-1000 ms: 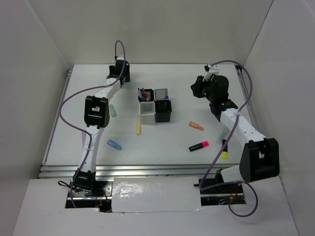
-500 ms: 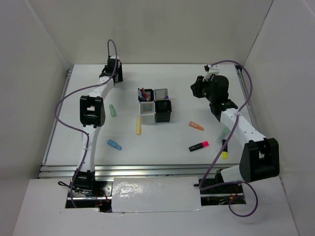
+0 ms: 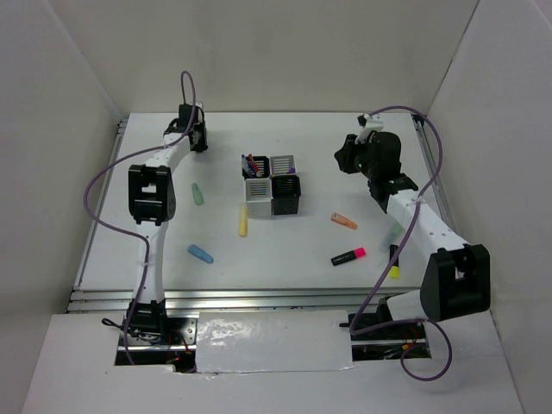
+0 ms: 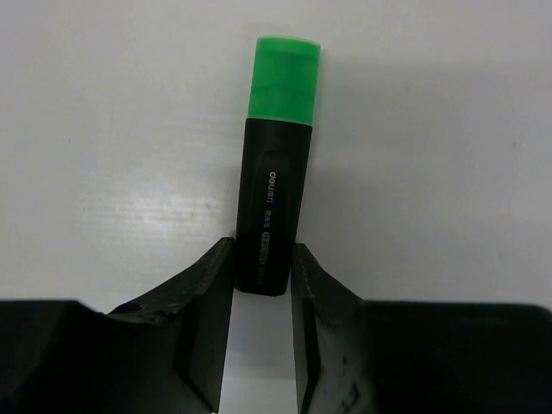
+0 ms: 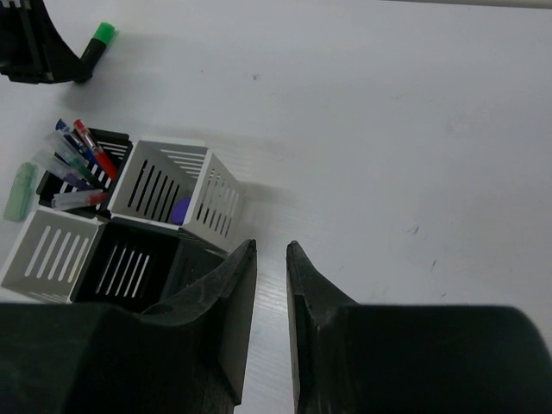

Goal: Sort the stationery into containers
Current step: Move the pen to the center of the board.

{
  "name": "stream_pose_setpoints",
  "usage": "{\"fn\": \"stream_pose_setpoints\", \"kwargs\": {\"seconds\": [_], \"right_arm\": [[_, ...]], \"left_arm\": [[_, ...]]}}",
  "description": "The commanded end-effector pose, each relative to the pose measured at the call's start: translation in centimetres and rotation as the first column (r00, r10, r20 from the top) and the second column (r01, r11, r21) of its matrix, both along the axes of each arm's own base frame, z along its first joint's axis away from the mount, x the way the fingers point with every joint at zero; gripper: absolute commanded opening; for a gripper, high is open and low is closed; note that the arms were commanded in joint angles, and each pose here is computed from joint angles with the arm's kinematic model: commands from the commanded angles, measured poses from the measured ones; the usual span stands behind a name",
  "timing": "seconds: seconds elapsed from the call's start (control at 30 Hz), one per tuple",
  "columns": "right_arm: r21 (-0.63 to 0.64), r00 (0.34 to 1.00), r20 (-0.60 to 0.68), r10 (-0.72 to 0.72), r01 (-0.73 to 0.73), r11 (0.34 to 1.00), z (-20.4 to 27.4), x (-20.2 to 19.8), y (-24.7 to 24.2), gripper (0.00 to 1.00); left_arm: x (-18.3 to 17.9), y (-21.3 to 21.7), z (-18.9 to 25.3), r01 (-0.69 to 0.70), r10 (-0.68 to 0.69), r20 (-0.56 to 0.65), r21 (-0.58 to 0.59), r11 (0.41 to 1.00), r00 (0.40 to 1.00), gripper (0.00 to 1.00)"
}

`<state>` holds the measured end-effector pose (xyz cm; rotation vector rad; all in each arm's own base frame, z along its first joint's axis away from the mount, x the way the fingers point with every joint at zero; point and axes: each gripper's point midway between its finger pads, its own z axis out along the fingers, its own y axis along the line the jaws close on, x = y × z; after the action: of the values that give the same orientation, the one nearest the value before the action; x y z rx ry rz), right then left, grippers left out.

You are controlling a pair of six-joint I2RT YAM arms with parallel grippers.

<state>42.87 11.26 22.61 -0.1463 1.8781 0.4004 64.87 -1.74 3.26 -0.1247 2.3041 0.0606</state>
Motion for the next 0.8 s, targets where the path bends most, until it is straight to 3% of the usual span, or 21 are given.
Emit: {"fn": "stream_pose_setpoints", "kwargs": {"seconds": [0.0, 0.17, 0.2, 0.37, 0.43, 0.57, 0.77], "right_arm": [[0.031, 0.996, 0.085, 0.022, -0.025, 0.999, 4.9, -0.9, 0.8, 0.27], [0.023, 0.996, 0.076, 0.044, -0.046, 0.999, 5.9, -2.7, 1.1, 0.24], [0.013, 0.998, 0.045, 0.046, -0.046, 0.999, 5.4, -3.2, 1.1, 0.23], [-0.008, 0.999, -0.029, 0.021, -0.021, 1.000, 4.8, -4.1, 0.6, 0.18], [-0.004, 0.999, -0.046, 0.027, -0.027, 1.000, 4.7, -4.5, 0.7, 0.17], [0.009, 0.998, -0.037, 0.047, -0.047, 0.999, 5.2, -5.1, 1.0, 0.20], [0.003, 0.998, -0.038, 0.056, -0.056, 0.998, 5.2, -5.5, 1.0, 0.24]], "left_arm": [[-4.4, 0.9, 0.5, 0.035, -0.040, -0.137, -0.042, 0.999, 0.990, 0.14], [-11.0, 1.0, 0.8, 0.083, -0.100, -0.260, -0.075, 0.994, 0.960, 0.06], [-12.0, 2.5, 2.5, 0.063, -0.079, -0.252, -0.070, 0.996, 0.965, 0.06], [-19.5, 2.5, 1.3, 0.090, -0.127, -0.416, -0.108, 0.990, 0.901, 0.07], [-21.7, 2.5, 0.4, 0.088, -0.134, -0.481, -0.116, 0.989, 0.866, 0.13], [-23.2, 2.3, -0.4, 0.090, -0.146, -0.544, -0.128, 0.988, 0.826, 0.43], [-21.9, 2.4, -0.4, 0.089, -0.141, -0.566, -0.119, 0.989, 0.812, 0.61]]}}
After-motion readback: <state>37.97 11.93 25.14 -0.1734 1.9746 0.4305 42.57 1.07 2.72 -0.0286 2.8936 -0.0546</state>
